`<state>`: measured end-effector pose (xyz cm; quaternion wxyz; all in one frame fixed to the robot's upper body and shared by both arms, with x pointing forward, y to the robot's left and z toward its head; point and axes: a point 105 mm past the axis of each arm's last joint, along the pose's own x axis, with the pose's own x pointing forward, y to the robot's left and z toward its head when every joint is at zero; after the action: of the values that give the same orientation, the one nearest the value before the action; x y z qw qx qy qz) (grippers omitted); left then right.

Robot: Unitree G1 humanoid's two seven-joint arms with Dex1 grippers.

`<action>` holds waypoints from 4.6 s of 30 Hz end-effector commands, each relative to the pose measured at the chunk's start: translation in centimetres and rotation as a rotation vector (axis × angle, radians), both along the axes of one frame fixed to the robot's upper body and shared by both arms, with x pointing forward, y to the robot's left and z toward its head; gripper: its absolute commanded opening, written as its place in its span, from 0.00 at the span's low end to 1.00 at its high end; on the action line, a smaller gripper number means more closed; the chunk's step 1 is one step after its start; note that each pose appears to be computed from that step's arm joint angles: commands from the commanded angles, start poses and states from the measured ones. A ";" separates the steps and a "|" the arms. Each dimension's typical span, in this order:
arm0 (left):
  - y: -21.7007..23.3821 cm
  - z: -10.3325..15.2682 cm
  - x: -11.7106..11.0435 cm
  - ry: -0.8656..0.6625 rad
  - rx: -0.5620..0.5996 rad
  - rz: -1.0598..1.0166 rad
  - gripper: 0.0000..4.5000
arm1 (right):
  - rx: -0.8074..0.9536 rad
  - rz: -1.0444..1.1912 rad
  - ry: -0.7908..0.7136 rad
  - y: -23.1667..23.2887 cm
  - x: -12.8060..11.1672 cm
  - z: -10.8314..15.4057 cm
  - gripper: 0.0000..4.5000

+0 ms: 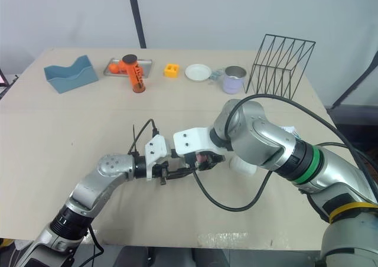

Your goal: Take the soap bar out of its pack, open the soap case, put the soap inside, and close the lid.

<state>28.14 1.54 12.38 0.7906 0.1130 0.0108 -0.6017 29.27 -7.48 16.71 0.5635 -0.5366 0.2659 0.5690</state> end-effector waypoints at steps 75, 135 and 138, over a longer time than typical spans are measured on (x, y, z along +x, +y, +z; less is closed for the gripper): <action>6.9 0.7 -2.8 -0.075 -0.107 -0.228 0.45 | 0.742 -0.697 -0.028 -24.6 -7.1 -4.6 0.99; 5.3 -0.3 -2.2 -0.111 -0.085 -0.223 0.45 | 0.265 -0.623 0.057 -13.4 0.1 -3.7 0.40; 5.3 -0.3 -2.3 -0.110 -0.084 -0.223 0.45 | 0.259 -0.617 0.057 -13.3 0.0 -3.8 0.40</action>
<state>26.14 7.29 10.89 0.7317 0.1042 -0.0454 -0.6720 29.32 -20.88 12.42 0.7684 -0.3251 0.3621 0.4155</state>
